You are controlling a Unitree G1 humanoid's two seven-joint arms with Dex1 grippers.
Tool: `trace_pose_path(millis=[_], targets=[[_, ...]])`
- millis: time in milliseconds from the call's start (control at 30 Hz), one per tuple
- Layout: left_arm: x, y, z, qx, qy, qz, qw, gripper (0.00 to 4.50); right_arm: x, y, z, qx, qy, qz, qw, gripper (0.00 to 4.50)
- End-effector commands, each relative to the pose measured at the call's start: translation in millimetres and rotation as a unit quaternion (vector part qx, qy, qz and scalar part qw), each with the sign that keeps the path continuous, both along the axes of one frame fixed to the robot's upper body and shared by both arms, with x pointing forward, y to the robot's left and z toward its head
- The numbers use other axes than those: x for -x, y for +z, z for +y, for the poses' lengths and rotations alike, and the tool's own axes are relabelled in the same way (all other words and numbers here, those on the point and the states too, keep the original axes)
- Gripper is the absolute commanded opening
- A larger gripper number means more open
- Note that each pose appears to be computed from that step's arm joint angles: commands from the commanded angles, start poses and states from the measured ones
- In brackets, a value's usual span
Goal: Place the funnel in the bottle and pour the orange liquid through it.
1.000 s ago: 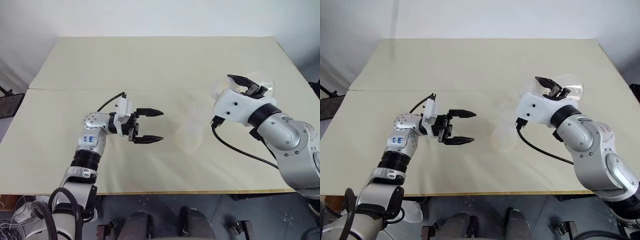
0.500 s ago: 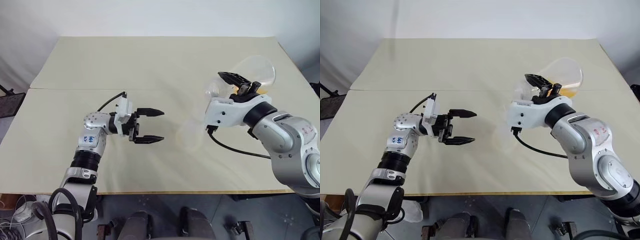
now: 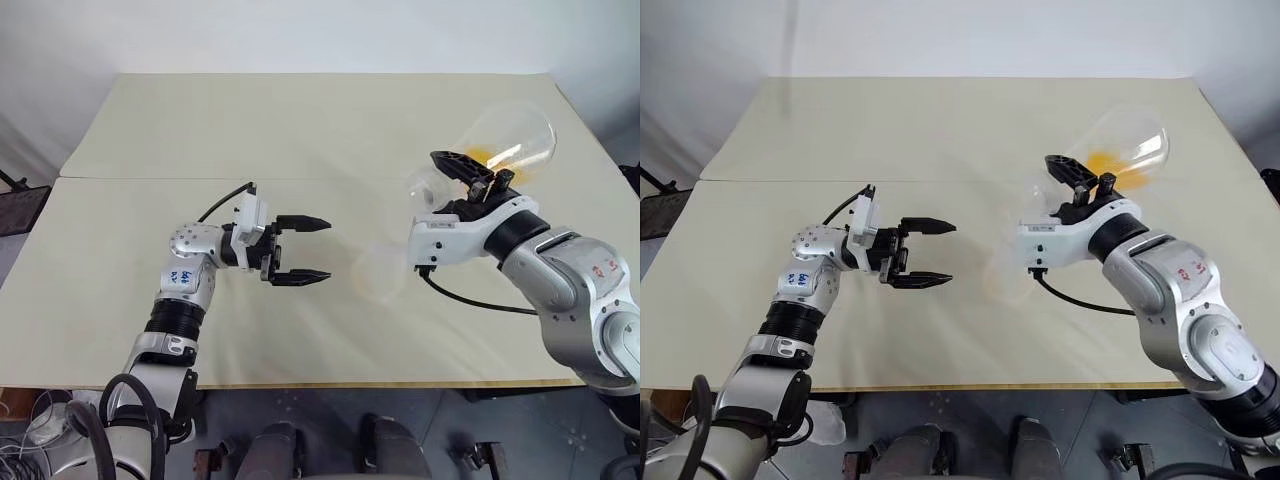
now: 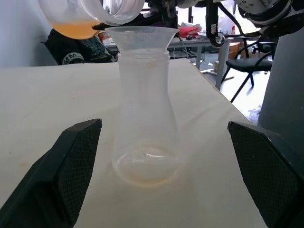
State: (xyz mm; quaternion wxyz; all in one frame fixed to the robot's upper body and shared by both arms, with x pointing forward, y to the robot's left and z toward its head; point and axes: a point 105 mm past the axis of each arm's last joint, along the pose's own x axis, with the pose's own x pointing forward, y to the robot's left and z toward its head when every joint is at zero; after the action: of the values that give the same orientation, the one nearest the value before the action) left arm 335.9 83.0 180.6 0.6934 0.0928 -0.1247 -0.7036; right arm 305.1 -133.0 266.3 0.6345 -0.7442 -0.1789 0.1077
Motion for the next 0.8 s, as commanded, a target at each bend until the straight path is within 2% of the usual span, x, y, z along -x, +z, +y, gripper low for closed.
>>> trace_pose_path(millis=[33, 233, 800], targets=[[0, 9, -3, 0.002, -0.004, -0.021, 1.0, 4.5, 6, 17, -4, 0.011, -0.004, -0.045, 0.999, 2.45], [1, 10, -3, 0.002, -0.007, -0.02, 1.0, 4.5, 6, 17, -2, 0.041, 0.002, -0.06, 0.997, 2.45], [-5, 36, -7, 0.012, -0.007, -0.035, 0.999, 4.5, 5, 20, -2, 0.068, 0.009, -0.08, 0.994, 2.45]])
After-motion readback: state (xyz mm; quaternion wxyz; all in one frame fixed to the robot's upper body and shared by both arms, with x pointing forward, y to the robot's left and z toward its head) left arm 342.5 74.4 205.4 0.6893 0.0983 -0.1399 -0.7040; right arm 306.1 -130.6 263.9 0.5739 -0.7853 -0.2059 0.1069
